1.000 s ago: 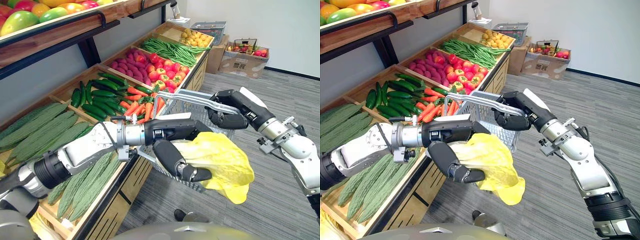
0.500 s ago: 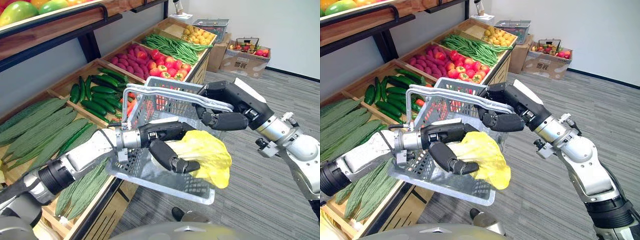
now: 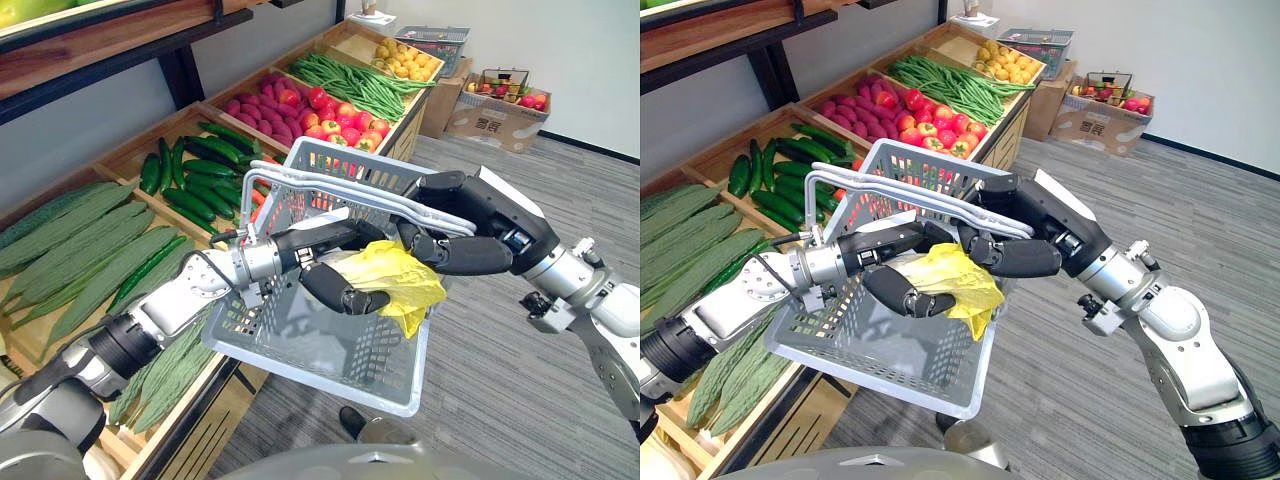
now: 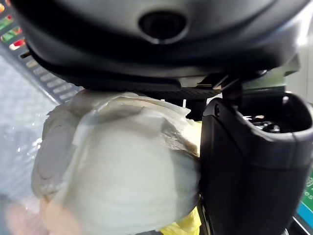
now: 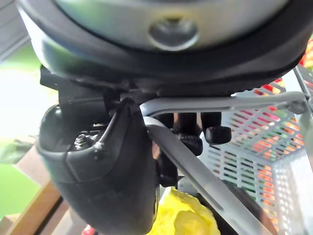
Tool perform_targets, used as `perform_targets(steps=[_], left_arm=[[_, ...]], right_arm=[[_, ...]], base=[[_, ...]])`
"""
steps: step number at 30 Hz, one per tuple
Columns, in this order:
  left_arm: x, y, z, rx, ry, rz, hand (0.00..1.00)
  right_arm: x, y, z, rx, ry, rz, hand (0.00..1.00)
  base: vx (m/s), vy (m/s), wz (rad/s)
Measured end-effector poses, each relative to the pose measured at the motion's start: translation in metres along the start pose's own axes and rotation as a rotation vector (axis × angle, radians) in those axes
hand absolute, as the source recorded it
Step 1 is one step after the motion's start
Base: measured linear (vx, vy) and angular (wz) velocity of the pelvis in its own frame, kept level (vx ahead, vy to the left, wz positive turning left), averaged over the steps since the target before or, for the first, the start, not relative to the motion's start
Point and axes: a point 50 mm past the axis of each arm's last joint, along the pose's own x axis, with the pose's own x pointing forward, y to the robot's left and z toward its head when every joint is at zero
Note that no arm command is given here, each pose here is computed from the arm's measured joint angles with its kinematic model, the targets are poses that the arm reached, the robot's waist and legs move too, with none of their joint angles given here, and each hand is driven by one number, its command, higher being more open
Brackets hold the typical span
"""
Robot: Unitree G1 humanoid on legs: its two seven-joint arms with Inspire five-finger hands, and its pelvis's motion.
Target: Pick vegetable in the basket
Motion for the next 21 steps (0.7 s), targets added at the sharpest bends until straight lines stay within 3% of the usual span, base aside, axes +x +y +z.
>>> perform_targets(steps=[5,11,21], left_arm=[[-0.004,0.011,0.003,0.163,0.029,0.041,0.0],[-0.004,-0.01,0.016,0.504,0.025,-0.2,0.0],[-0.009,-0.038,0.03,0.558,-0.054,-0.367,0.0]], right_arm=[[-0.009,0.004,-0.005,0.02,0.039,0.001,0.0],[-0.007,0.006,0.001,-0.012,0.039,0.07,0.0],[-0.005,0.011,0.003,-0.021,0.051,0.125,0.0]], base=[[0.03,0.035,0.09],[0.02,0.029,0.05],[0.03,0.027,0.01]])
